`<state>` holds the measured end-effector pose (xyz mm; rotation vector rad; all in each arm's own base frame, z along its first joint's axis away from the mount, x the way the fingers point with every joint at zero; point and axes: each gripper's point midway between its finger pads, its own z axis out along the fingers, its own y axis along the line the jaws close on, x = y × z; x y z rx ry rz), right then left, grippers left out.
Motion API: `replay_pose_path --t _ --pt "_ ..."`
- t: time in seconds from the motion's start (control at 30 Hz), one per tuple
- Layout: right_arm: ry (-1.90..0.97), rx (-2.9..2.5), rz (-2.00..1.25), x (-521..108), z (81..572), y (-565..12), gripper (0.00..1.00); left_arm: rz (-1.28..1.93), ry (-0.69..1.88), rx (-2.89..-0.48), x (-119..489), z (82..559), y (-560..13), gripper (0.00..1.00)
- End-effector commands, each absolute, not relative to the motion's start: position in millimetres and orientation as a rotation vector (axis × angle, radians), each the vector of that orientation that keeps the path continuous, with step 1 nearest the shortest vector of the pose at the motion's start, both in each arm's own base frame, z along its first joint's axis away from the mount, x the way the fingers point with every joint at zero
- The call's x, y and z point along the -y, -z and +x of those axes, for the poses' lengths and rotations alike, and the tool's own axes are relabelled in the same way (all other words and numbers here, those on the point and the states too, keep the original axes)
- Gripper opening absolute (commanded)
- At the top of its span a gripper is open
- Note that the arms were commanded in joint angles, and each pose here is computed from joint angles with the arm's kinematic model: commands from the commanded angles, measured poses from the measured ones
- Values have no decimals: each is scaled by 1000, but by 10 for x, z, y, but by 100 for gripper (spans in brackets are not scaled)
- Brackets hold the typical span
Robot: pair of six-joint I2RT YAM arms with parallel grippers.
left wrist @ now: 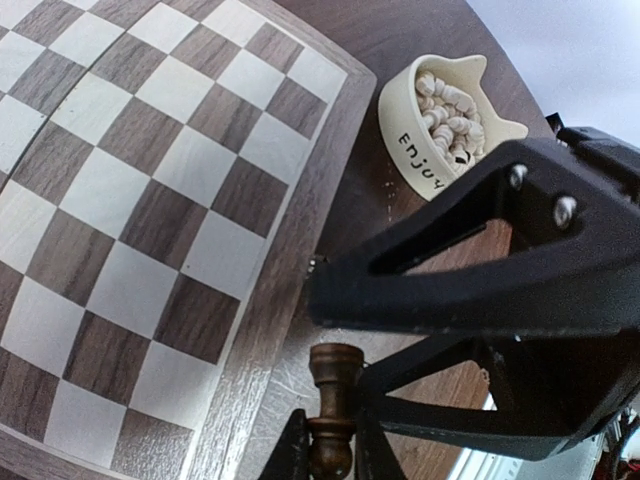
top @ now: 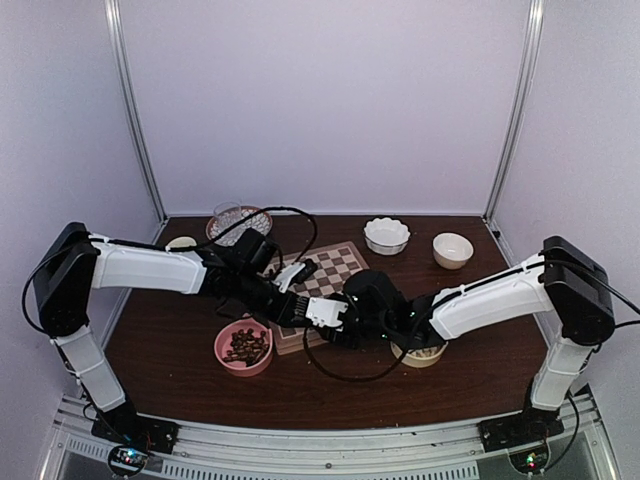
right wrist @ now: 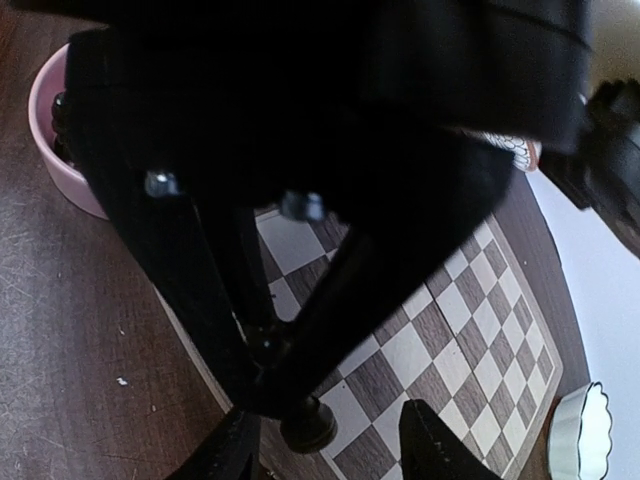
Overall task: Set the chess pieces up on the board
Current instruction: Pass from the left arm to the right, then pass from the right arm to the left
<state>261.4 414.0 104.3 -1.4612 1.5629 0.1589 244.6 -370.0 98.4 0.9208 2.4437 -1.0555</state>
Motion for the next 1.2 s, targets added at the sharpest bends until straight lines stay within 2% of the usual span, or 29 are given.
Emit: replay_pose_path --t 0.0,0.1,0.27,0.33,0.47,0.73,1.03,1.17 --pt "-134 -1552 -1480 -4228 2610 -1033 44 939 1126 -2385 3860 2471 -1116 9" --pt "-132 -1552 -1493 -4235 2600 -1015 39 940 1121 -2389 3857 2467 -1112 9" --pt "-124 -1555 -1502 -4237 2599 -994 20 939 1108 -2393 3843 2472 -1115 11" --pt "-121 -1558 -1504 -4237 2603 -979 14 939 1107 -2384 3834 2468 -1130 17" --pt "-100 -1572 -1429 -4214 2686 -1060 3 915 1128 -2297 3802 2468 -1279 37" --pt "-210 -1619 -1263 -4090 2789 -1179 1 782 1093 -2154 3536 2626 -1554 53" --pt "-468 -1710 -1050 -4079 2908 -1235 0 744 1100 -1974 3414 2578 -1772 56" --pt "-612 -1738 -978 -4154 2919 -1223 0 744 1124 -1955 3445 2579 -1700 54"
